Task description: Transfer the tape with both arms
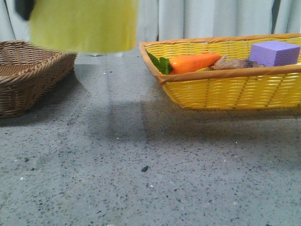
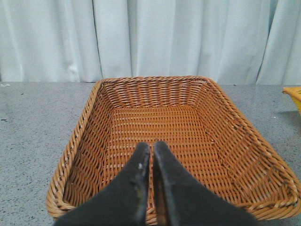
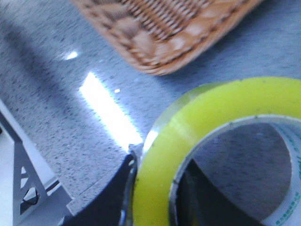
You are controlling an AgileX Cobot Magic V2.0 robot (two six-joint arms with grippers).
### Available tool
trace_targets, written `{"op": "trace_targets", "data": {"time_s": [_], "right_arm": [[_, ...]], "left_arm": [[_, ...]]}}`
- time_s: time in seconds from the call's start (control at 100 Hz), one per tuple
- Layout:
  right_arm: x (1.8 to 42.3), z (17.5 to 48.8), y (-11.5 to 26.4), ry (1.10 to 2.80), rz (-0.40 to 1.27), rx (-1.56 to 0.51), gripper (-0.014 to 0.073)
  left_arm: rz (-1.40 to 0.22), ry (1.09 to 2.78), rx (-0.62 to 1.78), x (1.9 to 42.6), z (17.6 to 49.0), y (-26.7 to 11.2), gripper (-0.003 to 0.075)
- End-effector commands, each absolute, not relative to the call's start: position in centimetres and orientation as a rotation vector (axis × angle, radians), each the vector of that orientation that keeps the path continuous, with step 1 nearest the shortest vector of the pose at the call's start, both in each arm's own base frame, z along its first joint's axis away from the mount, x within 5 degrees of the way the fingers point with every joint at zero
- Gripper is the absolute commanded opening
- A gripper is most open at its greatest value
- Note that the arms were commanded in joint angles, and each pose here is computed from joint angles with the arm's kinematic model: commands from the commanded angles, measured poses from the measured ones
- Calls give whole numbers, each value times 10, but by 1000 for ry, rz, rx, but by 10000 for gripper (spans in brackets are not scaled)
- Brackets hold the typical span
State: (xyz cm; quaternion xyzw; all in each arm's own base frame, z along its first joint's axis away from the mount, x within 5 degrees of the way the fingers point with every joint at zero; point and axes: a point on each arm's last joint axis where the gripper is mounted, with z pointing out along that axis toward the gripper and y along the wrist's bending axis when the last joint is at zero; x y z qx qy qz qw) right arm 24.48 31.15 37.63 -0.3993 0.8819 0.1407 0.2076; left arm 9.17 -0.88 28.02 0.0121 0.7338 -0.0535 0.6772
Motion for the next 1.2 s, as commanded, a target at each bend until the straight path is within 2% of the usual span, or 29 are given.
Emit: {"op": "trace_targets", "data": {"time_s": [0.0,0.47,0.72,0.79,0.98,1.09,1.19], "right_arm": [[241,395,306,2395,378,-1111,56],[265,344,328,2474,244,-1152,56],[271,330,332,2500,217,-1163,67],[270,330,332,2502,215,-1164,111],[268,330,329,2531,193,-1177,310],[267,340,324,2506,187,-1164,321],[261,364,312,2440,177,-1134,321]], "left_arm": [[-129,1545,20,93,299,-9,-21],[-129,1545,20,93,299,-9,-21],[-130,1536,20,93,299,-9,-21],[-130,1526,20,93,300,-9,-21],[-130,1523,20,93,301,-9,-21],[-130,1523,20,93,304,-9,-21],[-131,1518,20,92,310,-9,-21]]}}
